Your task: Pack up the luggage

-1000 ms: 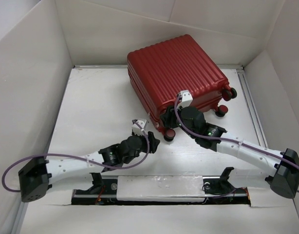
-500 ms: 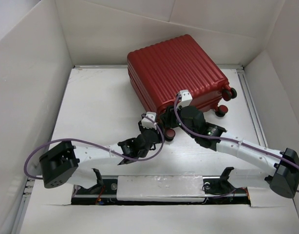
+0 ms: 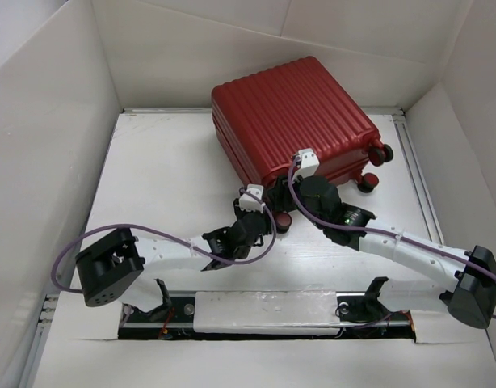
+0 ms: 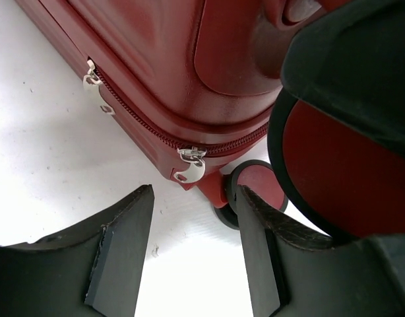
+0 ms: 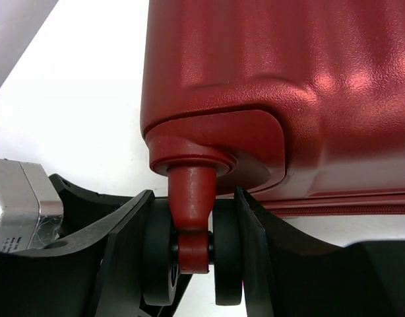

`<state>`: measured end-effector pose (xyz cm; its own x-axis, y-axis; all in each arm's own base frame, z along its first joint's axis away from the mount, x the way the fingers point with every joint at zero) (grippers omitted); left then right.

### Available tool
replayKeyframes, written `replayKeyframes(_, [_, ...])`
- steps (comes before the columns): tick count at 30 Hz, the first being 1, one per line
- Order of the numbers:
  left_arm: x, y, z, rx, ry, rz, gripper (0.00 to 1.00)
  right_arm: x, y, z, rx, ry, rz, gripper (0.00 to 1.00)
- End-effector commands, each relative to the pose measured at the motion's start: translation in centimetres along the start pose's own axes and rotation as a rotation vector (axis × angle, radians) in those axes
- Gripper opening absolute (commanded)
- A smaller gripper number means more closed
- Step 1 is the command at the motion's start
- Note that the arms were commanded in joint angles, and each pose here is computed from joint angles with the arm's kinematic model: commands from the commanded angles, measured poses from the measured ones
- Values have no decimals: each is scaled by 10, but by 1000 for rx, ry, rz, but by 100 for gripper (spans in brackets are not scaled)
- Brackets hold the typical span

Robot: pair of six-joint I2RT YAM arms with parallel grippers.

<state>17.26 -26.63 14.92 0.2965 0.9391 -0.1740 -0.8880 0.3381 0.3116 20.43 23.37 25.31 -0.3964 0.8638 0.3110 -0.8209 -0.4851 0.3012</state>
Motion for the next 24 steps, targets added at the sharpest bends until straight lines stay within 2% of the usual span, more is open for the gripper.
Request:
replayKeyframes(1, [-15,-11,29,-100,61,-10,48,7,2,22,-110,-51,8,0])
replayKeyframes(5, [-18,-16,31,-118,44,16,48,10,5,21,-114,-52,22,0])
replayKeyframes(10, [-21,-21,38,-139,32,43,42,10,12,20,-120,-63,35,0])
replayKeyframes(14, [-20,-25,37,-147,13,76,21,11,16,19,-124,-73,48,0])
replayKeyframes(15, [-20,-25,39,-162,15,85,7,10,16,15,-115,-69,43,0])
replayKeyframes(16, [-19,-25,40,-165,2,95,0,10,19,18,-125,-74,49,0])
replayKeyframes(21, [-10,-27,39,-185,1,148,0,5,23,17,-138,-77,31,0])
replayKeyframes(24, [9,-25,35,-176,9,167,0,2,24,16,-147,-78,13,0])
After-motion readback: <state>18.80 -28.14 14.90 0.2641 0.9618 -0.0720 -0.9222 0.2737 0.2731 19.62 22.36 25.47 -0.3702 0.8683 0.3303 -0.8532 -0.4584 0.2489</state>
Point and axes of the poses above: each gripper's point midway between its finger pads, its own y axis back along the fingers, its own x axis along the line the jaws close on, z = x × y, the point moved 9 cm from there along y, back along the fingers, and after that the axes turned 2 degrees about -y, right-handed, at the moved point
